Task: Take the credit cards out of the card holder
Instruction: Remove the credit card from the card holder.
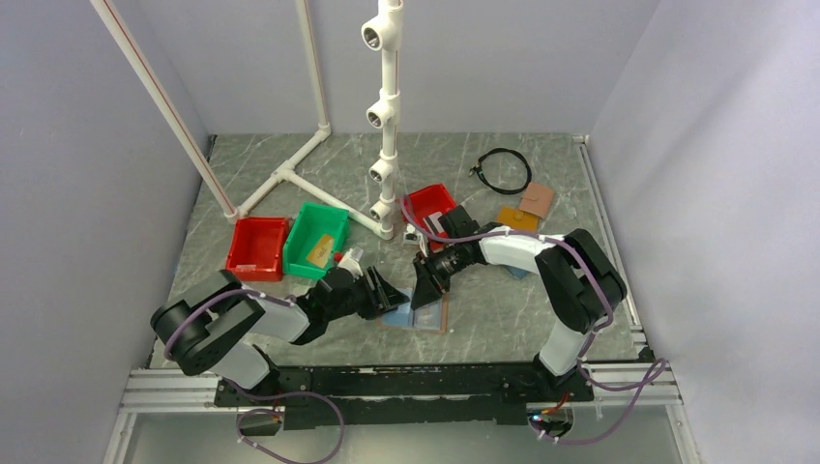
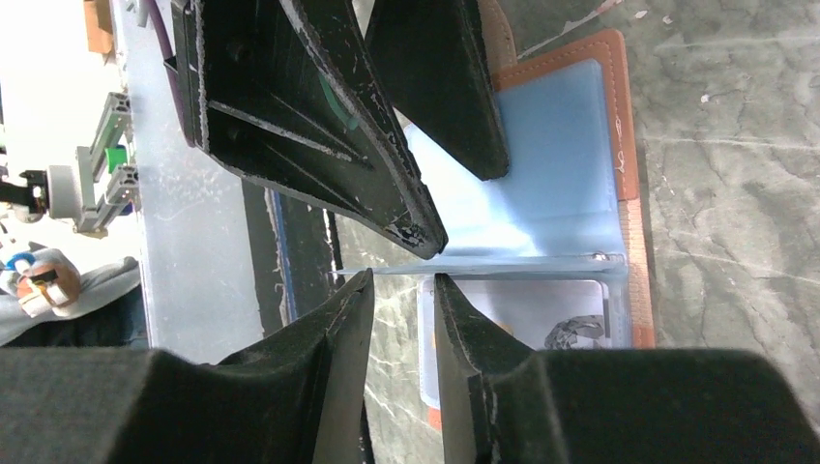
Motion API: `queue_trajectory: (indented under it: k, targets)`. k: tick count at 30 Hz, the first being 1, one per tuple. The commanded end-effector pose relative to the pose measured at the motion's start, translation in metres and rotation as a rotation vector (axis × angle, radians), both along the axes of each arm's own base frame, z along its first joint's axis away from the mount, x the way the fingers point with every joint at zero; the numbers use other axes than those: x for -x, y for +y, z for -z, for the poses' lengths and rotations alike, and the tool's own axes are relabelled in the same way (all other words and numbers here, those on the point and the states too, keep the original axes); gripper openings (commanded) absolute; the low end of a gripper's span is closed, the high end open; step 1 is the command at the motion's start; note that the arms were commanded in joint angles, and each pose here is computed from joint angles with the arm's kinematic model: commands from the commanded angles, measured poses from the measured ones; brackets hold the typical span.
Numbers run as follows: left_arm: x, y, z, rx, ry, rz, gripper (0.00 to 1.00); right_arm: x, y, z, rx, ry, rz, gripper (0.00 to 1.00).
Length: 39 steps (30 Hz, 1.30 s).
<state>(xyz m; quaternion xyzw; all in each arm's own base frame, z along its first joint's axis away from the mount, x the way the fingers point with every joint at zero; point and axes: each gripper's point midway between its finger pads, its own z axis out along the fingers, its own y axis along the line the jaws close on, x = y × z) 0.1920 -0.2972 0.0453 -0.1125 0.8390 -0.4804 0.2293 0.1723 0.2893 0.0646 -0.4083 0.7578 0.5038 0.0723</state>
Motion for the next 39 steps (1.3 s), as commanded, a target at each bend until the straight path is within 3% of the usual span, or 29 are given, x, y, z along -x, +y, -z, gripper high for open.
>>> queue_trajectory:
  k: [1,17,33,39]
  targets:
    - [-0.002,0.008,0.0,-0.006,0.003,-0.04,0.59,0.001,0.001,0.002,-0.015,-0.03,-0.023,0.33]
    - [-0.004,-0.002,-0.014,0.094,-0.028,-0.02,0.62,0.006,0.003,0.005,-0.02,-0.012,-0.047,0.34]
    - [-0.005,-0.005,-0.02,0.111,-0.045,-0.008,0.66,0.012,0.006,-0.004,-0.08,0.001,-0.083,0.48]
    - [-0.005,-0.005,-0.024,0.107,-0.061,-0.006,0.67,0.016,0.007,-0.006,-0.103,0.046,-0.097,0.48]
